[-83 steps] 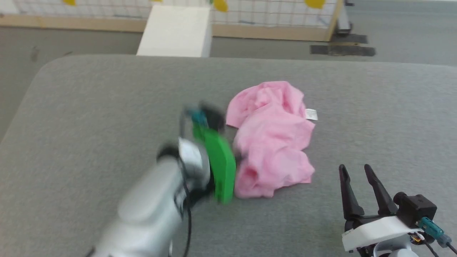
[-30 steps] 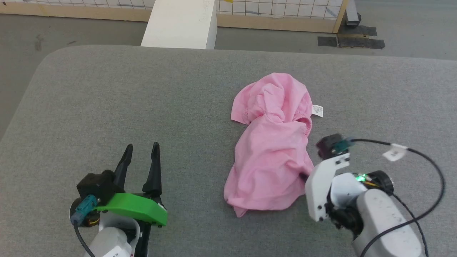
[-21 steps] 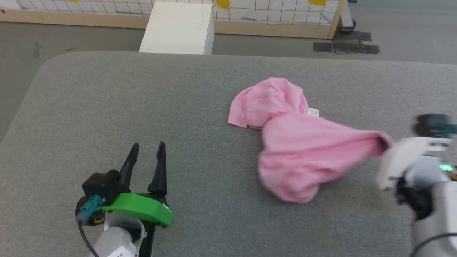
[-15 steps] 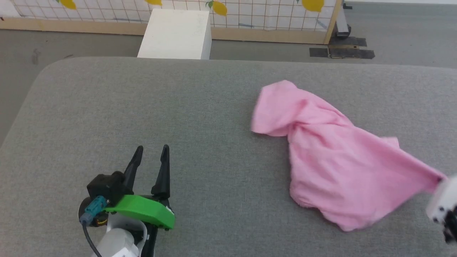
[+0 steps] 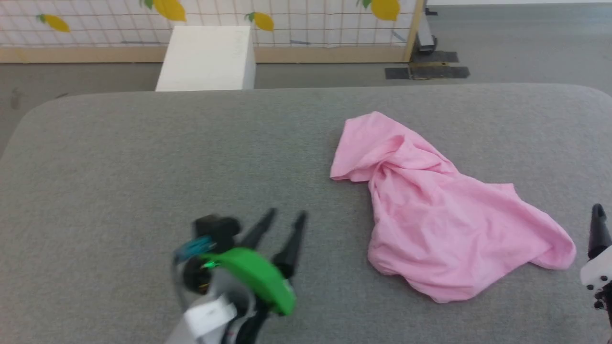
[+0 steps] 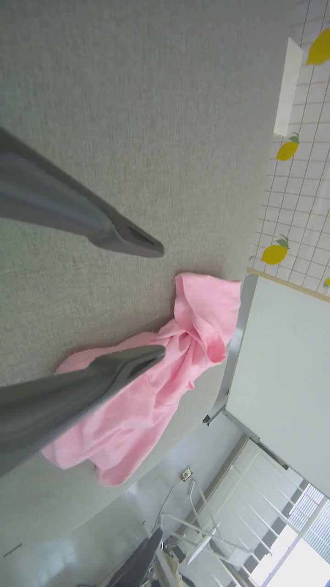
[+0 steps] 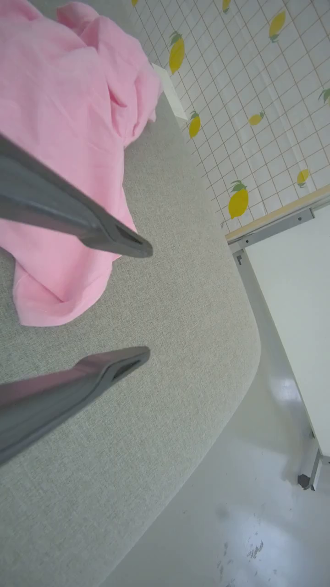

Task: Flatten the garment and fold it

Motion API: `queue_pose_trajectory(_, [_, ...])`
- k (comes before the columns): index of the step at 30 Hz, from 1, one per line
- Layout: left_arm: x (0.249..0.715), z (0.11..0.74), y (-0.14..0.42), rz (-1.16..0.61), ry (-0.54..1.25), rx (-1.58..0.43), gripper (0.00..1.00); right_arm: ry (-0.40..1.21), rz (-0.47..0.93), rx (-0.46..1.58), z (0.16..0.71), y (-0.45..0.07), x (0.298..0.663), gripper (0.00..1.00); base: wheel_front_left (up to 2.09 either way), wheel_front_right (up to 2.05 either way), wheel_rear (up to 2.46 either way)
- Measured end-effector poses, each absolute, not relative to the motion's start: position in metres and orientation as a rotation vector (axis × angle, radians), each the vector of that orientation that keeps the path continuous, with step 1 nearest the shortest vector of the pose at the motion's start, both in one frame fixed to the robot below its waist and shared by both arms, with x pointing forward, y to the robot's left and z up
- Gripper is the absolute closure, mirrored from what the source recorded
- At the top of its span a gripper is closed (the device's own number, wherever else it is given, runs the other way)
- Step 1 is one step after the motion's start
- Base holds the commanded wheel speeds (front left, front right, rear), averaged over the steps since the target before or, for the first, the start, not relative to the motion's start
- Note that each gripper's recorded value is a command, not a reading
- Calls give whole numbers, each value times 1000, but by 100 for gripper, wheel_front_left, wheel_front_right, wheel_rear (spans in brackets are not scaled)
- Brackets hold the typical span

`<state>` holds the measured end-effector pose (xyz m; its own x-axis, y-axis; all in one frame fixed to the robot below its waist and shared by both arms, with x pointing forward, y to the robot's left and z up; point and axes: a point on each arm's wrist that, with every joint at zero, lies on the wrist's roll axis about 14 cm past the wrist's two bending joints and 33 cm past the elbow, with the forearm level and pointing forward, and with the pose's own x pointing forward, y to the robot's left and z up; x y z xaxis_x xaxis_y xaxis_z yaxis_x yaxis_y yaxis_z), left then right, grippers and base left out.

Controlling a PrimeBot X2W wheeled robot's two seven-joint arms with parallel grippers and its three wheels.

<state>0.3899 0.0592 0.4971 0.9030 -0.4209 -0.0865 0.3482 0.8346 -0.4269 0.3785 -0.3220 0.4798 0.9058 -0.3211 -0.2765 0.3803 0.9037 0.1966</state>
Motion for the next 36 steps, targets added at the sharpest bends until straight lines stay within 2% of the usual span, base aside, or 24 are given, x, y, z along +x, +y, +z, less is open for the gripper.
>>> queue_pose_trajectory(4, [384,489,-6,-614,365,-421,0,237,-361,255,477,-321,370,0,0,0,0])
queue_pose_trajectory(9, [371,446,-47,-742,624,-266,0,258,-374,278,466,-323,354,0,0,0,0])
queue_pose_trajectory(17, [368,411,-72,-798,730,-213,0,277,-430,290,453,-336,332,0,0,0,0])
queue_pose_trajectory(18, [369,411,-74,-801,720,-224,69,284,-437,290,451,-338,329,0,0,0,0])
queue_pose_trajectory(19, [374,413,-78,-804,688,-257,100,291,-451,287,448,-341,325,0,0,0,0])
queue_pose_trajectory(24, [400,434,-66,-734,571,-363,100,300,-435,285,443,-335,330,0,0,0,0])
queue_pose_trajectory(27, [426,464,-42,-657,441,-412,100,300,-412,286,443,-329,337,0,0,0,0])
queue_pose_trajectory(32, [457,503,44,-411,272,-379,100,295,-352,281,446,-312,353,0,0,0,0])
queue_pose_trajectory(36, [440,474,128,-144,346,-324,100,294,-286,273,448,-291,368,0,0,0,0])
